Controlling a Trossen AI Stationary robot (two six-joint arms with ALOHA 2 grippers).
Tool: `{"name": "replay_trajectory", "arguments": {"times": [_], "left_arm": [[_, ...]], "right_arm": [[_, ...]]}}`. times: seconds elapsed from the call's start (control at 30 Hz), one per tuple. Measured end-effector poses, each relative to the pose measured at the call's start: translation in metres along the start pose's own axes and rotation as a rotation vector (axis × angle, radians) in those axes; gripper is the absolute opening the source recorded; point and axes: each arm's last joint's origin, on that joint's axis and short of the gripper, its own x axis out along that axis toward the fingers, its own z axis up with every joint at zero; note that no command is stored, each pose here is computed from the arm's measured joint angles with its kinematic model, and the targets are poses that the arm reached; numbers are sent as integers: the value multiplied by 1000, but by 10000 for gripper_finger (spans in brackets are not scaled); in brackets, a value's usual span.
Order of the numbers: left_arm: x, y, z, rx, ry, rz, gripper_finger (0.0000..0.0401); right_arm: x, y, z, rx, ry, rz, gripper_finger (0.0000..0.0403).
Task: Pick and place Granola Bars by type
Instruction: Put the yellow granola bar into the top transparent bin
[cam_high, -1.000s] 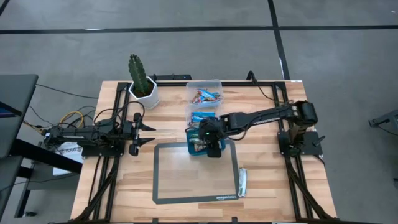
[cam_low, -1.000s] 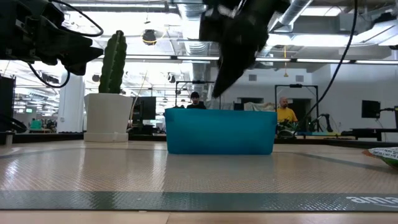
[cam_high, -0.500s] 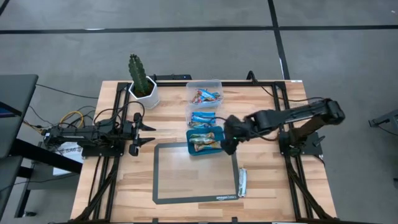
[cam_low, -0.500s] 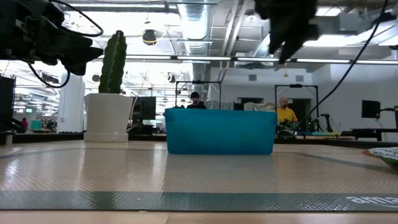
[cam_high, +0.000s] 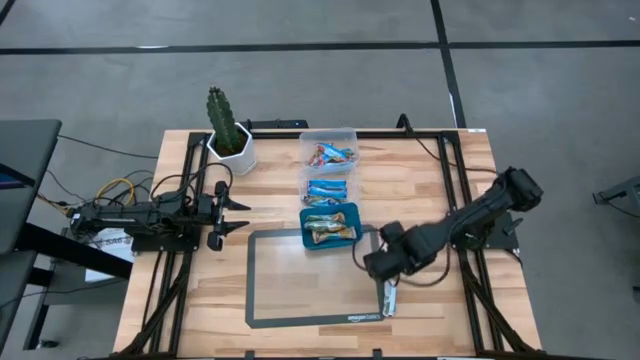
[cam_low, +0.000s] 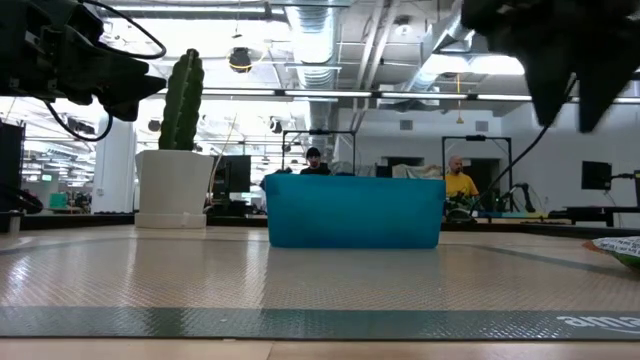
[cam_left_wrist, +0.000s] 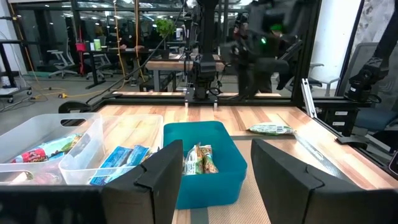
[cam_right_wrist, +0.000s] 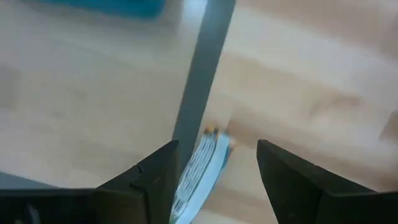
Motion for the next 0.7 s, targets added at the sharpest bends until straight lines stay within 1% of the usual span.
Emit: {"name": "replay_trajectory", "arguments": {"times": [0.13,0.27,0.37,0.43,0.57,0.7], "left_arm": [[0,0,0,0,1,0,183],[0,0,0,0,0,0,183],[0,0,0,0,0,0,183],[0,0,0,0,0,0,183],[0,0,0,0,0,0,183],[0,0,0,0,0,0,183]], "right_arm": [[17,11,-18,61,43,-23,210],[36,17,-31,101,98,-87,210],[48,21,-36,122,139,-139,209],[55,25,-38,131,158,-138,208],[67,34,-41,133,172,-102,210],[83,38,-44,134,203,-148,209]]}}
